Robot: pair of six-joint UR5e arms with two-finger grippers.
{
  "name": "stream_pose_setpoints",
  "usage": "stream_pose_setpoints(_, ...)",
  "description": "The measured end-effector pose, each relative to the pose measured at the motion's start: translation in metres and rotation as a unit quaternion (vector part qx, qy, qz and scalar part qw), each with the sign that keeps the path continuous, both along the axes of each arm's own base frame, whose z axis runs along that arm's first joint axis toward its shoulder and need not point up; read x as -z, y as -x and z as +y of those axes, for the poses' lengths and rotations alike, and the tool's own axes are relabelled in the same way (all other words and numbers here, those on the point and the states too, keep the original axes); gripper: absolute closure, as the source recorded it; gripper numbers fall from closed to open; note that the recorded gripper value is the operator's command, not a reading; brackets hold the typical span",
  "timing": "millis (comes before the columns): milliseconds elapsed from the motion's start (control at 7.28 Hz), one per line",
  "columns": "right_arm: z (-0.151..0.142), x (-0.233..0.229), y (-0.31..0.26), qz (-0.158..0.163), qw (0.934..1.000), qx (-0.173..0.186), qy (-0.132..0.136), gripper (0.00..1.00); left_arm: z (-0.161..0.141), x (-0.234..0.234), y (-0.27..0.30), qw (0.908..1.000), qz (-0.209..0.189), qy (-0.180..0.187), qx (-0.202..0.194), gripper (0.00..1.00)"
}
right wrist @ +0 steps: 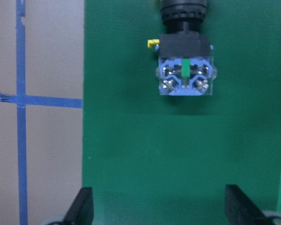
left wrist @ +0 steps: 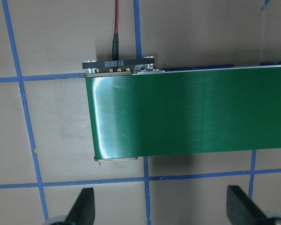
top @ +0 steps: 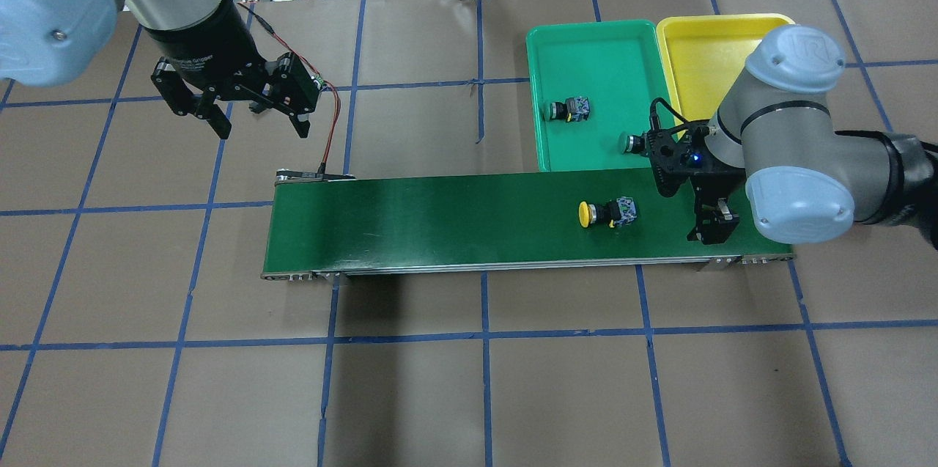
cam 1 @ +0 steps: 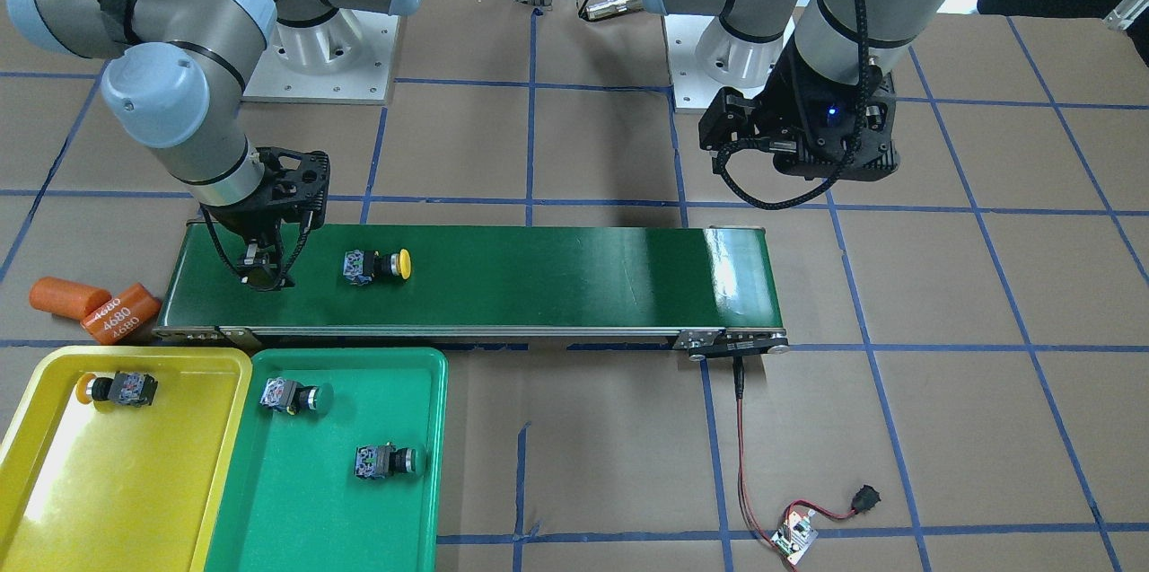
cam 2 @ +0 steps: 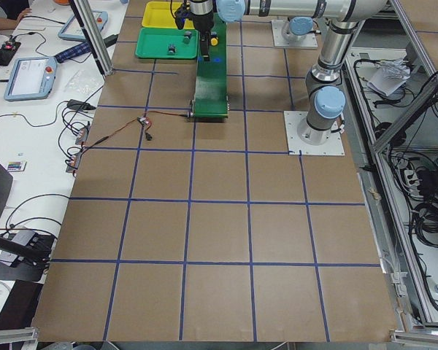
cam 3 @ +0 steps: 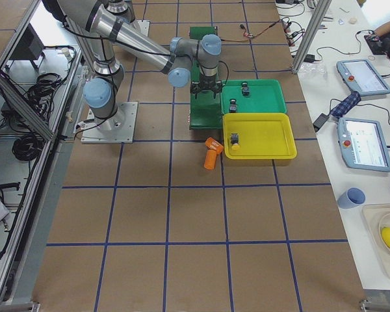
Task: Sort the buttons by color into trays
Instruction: 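Grasp the yellow-capped button on the belt with the right gripper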
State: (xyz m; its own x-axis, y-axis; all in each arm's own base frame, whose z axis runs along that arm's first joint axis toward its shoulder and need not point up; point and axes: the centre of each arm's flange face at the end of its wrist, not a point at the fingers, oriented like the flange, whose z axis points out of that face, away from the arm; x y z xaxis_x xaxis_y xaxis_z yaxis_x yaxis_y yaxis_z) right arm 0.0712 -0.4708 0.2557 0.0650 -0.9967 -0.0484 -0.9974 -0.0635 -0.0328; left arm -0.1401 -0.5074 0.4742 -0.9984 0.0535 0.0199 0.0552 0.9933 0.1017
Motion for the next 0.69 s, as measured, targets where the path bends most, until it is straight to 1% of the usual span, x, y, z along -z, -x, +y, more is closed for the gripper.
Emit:
stream_pose_setpoints(137,0.005,0.002,-0.001,-0.002,1.0000,0.001,-0.002,0.00,0.000,0.000,0.000,1.0000,0.000,0.000,0.004,0.00)
stream_pose_setpoints(412,0.007,0.000,-0.005,-0.004,0.9997,0.025,-0.001,0.00,0.003,-0.005,0.001,1.0000,0.001,0.005,0.005,0.00)
stream_pose_setpoints(687,0.006,0.001,-0.013,-0.005,0.9994,0.034,0.002,0.00,0.009,-0.008,0.001,1.0000,-0.001,0.008,0.006,0.00)
